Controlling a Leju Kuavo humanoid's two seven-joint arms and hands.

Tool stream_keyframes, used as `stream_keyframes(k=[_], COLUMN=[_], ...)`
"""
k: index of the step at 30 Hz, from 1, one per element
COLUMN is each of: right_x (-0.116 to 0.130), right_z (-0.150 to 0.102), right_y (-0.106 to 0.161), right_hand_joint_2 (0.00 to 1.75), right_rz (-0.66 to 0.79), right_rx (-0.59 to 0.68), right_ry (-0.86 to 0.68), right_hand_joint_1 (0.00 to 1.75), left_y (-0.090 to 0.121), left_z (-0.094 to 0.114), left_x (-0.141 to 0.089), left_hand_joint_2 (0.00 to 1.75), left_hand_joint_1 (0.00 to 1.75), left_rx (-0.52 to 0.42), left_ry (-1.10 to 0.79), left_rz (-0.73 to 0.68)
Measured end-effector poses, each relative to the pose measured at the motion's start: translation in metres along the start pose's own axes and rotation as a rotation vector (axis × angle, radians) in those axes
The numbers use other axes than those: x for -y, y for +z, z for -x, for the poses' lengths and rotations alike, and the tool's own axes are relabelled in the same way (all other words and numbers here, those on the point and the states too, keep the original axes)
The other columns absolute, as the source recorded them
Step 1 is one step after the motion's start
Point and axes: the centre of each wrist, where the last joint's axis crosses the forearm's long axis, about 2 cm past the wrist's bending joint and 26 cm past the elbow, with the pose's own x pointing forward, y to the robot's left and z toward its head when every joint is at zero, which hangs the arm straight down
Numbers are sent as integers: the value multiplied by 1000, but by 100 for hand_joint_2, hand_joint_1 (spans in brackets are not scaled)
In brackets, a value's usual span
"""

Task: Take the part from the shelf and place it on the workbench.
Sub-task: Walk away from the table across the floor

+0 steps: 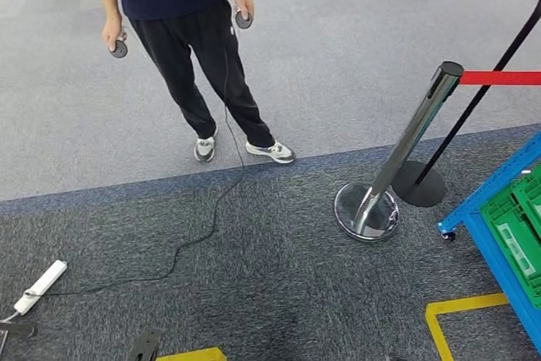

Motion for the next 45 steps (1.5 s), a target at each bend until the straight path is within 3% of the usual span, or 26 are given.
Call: stream_keyframes(k=[45], right_x=[1], right_z=[1], right_y=[0], right_hand_joint_2=[0], right_rz=[2], right_rx=[0], right_ry=[-2], right_hand_joint_1=[0], left_y=[2], left_z=[3], left_x=[2], left_hand_joint_2=[0], left_hand_joint_1=[0], left_rx=[-2], left_ry=[-15], left_rz=[-36])
